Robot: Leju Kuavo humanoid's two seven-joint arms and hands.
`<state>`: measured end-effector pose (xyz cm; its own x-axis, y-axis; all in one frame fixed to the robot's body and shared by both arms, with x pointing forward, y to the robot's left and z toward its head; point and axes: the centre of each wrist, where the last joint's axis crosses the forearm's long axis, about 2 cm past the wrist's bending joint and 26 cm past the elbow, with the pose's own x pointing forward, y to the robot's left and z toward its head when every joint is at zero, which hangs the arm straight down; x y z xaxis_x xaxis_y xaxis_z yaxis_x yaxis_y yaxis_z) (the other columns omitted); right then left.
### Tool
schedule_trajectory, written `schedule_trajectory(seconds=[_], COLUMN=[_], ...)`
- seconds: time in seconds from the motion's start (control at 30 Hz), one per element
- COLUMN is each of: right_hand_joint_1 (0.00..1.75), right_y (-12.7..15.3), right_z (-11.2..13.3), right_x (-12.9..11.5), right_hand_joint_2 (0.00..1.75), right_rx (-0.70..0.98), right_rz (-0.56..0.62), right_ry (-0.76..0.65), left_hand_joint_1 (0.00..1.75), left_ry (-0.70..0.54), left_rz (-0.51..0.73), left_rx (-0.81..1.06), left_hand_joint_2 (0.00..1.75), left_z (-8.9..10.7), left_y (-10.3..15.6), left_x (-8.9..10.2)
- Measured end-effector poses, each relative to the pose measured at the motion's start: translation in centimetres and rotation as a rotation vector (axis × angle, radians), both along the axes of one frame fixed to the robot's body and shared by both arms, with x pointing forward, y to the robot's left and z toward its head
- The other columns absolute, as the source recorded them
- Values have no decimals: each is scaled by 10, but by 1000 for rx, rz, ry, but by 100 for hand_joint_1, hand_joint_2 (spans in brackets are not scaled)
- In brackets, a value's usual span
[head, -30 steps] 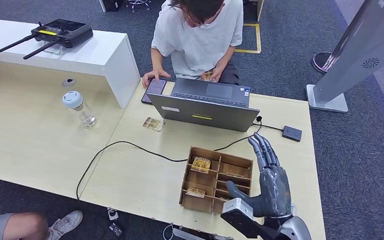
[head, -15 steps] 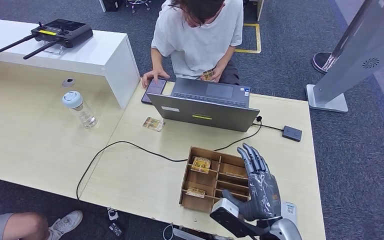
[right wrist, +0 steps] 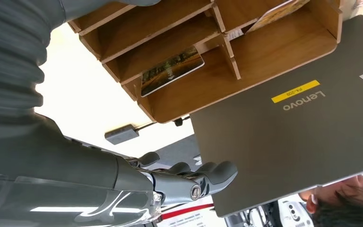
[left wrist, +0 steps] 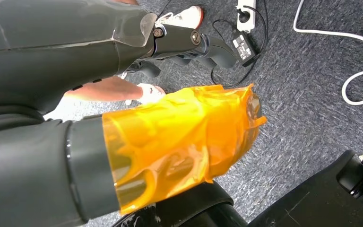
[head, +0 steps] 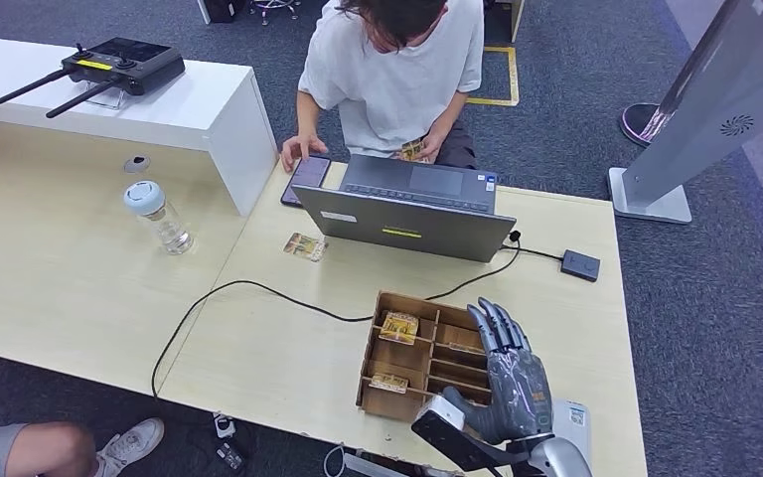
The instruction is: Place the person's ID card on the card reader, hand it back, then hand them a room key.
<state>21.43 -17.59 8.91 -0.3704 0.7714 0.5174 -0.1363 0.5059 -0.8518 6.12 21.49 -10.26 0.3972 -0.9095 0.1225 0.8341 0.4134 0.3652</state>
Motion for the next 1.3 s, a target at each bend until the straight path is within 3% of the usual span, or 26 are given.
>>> schedule_trajectory(seconds=[1.3], right_hand_joint_1=[10], right_y=[-1], right_z=[3], right_x=[16], right_hand_joint_2=[175], right_rx=[-37], right_rz=[-14], right_ry=[-12], left_hand_joint_1=[0], left_ry=[6], left_rz=[-11], left_rx=[5], left_hand_joint_2=[0], left_z=[0], left_y=[0], left_x=[2])
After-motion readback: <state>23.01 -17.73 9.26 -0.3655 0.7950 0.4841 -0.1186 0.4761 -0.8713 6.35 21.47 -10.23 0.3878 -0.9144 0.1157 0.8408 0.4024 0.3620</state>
